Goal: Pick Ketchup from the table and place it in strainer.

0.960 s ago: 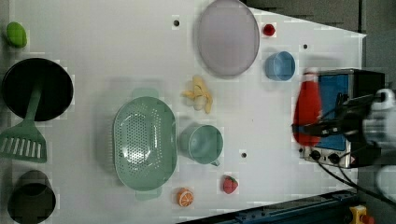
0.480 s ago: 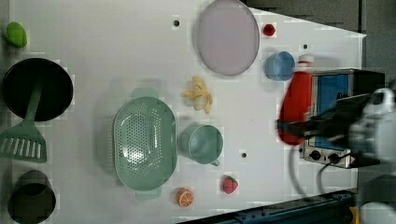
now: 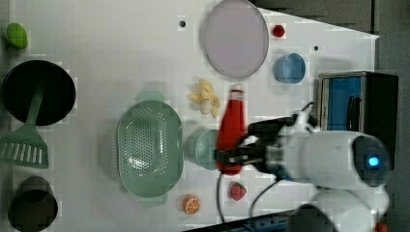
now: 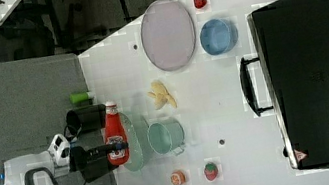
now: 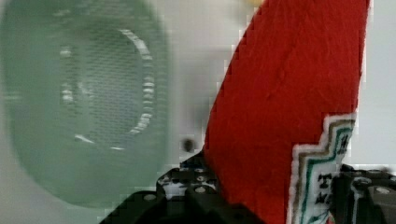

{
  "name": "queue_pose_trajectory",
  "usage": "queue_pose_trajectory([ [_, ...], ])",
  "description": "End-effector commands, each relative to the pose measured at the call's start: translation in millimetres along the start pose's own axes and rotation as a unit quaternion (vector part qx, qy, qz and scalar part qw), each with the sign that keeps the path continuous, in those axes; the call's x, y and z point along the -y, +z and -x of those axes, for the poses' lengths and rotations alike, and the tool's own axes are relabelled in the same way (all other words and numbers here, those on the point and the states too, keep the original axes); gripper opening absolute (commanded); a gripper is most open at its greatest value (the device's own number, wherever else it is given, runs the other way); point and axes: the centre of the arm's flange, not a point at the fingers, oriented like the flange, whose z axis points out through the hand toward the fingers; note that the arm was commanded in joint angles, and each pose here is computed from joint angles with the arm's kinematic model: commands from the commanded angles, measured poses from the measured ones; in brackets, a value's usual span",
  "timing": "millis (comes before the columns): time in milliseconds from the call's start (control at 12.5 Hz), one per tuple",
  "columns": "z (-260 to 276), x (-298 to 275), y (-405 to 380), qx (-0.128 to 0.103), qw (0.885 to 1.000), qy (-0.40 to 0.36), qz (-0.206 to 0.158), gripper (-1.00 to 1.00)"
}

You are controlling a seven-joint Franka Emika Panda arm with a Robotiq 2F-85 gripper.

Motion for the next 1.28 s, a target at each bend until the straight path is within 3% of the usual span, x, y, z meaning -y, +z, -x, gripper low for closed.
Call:
queue_pose_trajectory([
  [80, -7, 43, -11, -0.039, 0.996, 0.068, -0.045, 0.20],
  [480, 7, 100, 45, -0.004, 0.989, 0.114, -0.093, 0.20],
  [720, 4, 113, 73, -0.001, 0.985, 0.125, -0.121, 0.20],
  [800, 3, 114, 82, 0.001, 0.985, 0.123, -0.124, 0.26],
  [1040, -2, 106, 102, 0.006, 0.987, 0.113, -0.112, 0.88],
  [1120, -3, 107, 99, 0.002, 0.987, 0.113, -0.114, 1.00],
  [1280, -8, 106, 85, -0.012, 0.986, 0.117, -0.117, 1.00],
])
